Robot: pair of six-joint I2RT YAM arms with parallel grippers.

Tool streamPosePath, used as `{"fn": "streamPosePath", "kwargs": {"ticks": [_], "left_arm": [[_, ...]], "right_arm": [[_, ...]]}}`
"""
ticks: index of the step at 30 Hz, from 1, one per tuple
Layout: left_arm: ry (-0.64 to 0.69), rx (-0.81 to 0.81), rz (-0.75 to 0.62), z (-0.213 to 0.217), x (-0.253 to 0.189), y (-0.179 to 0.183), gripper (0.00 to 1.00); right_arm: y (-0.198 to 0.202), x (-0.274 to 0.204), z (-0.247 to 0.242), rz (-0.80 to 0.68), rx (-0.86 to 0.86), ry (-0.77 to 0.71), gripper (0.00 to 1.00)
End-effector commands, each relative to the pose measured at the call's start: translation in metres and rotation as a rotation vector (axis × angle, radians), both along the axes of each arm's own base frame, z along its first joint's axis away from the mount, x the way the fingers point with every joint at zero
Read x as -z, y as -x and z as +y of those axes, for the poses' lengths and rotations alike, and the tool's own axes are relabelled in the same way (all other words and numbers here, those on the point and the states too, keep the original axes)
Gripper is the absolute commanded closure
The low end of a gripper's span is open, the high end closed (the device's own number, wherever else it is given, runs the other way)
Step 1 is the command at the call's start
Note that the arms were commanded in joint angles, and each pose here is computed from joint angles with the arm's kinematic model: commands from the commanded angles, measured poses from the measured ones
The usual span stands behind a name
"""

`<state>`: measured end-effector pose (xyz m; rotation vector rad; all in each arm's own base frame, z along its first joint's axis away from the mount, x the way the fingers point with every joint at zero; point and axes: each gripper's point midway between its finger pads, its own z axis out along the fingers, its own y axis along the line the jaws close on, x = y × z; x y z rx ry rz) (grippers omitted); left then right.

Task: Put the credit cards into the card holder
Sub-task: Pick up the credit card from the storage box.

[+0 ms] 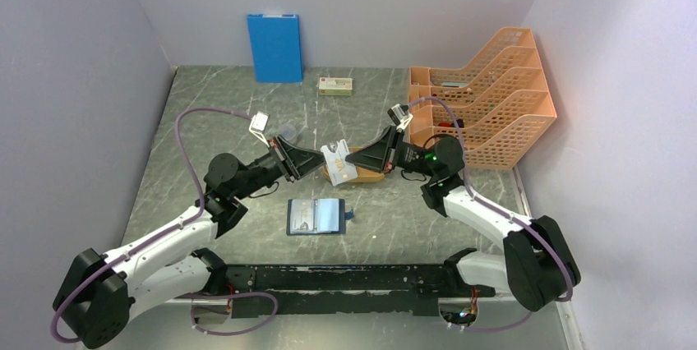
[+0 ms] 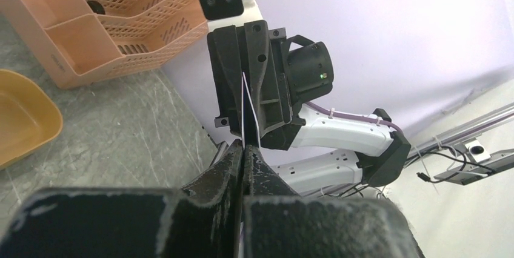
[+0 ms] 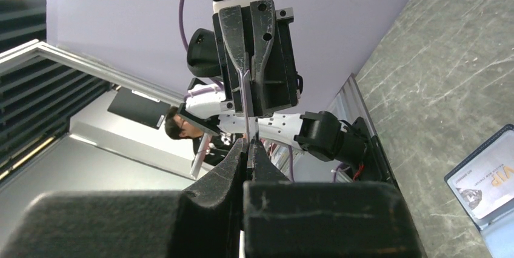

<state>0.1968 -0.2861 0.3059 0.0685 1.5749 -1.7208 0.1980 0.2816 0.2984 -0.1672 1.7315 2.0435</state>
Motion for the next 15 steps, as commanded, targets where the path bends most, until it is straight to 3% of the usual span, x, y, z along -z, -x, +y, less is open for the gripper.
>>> {"fn": "streamPosePath", "kwargs": {"ticks": [1, 3, 10, 15], "left_arm": [[0.007, -0.035, 0.02, 0.004, 0.006, -0.008, 0.95], [0.008, -0.047, 0.037, 0.006, 0.01, -0.012, 0.95], [0.007, -0.085, 0.1, 0.014, 0.025, -0.026, 0.95], [0.0, -0.094, 0.137, 0.016, 0.035, -0.032, 0.95]], "right_arm": [[-0.005, 0.003, 0.002, 0.032, 0.017, -0.01, 1.0], [-0.007, 0.006, 0.003, 0.042, 0.018, -0.004, 1.0], [-0.014, 0.013, 0.006, 0.065, 0.016, 0.003, 0.84], [-0.018, 0.02, 0.008, 0.088, 0.009, 0.003, 0.78]]}}
